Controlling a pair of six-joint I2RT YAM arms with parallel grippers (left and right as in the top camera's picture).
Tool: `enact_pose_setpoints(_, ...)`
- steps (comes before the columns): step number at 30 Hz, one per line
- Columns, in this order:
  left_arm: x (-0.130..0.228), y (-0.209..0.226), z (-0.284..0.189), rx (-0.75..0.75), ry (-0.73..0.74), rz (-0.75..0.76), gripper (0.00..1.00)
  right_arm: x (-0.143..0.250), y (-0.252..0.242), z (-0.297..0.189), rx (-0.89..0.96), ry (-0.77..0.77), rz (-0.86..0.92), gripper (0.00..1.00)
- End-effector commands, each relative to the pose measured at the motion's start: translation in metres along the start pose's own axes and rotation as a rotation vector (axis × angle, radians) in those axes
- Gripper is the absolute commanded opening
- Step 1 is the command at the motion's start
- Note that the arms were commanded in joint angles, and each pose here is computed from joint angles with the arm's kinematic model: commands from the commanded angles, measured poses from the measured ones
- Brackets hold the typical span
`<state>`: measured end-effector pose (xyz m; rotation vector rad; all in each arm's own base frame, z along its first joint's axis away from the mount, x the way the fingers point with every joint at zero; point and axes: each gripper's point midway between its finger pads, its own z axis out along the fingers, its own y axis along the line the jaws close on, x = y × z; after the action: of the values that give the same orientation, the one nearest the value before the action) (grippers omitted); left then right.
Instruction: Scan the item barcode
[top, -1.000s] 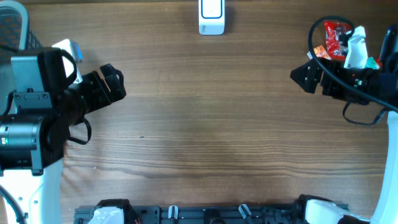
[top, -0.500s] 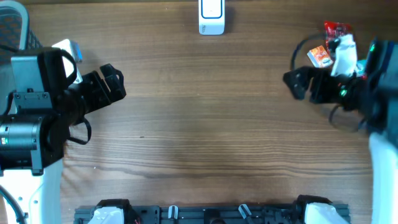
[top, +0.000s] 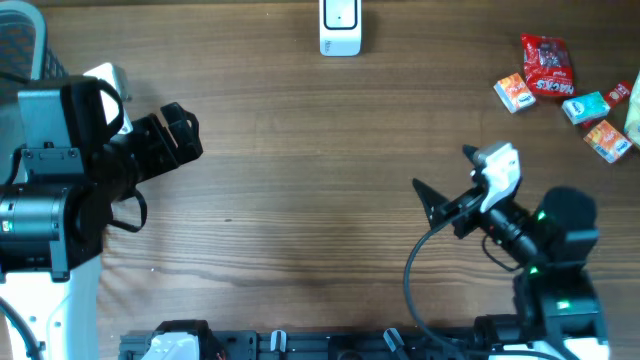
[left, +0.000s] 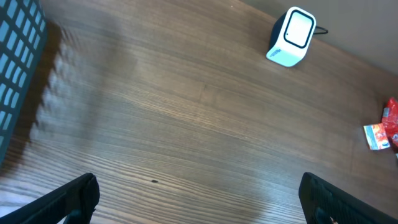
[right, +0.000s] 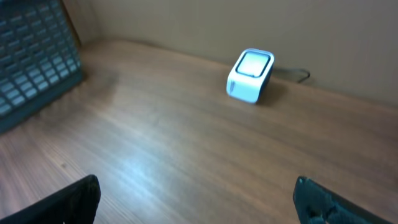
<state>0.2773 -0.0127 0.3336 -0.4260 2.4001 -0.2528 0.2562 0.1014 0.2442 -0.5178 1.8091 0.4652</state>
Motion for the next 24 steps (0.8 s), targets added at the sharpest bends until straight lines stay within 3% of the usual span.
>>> enact_pose_setpoints(1, -0.002, 0.003, 0.0, -0.011, -0.009, -0.014, 1.0, 0.021, 0.006, 0.002, -0.013, -0.078, -0.06, 1.0)
enact_pose_setpoints(9, -0.002, 0.003, 0.0, -0.011, -0.009, -0.014, 1.0, 0.042, 0.009, -0.008, 0.045, -0.279, -0.177, 1.0)
enact_pose_setpoints(24, -0.002, 0.003, 0.0, -0.011, -0.009, -0.014, 1.0, 0.049, -0.014, -0.021, 0.231, -0.374, -0.202, 1.0)
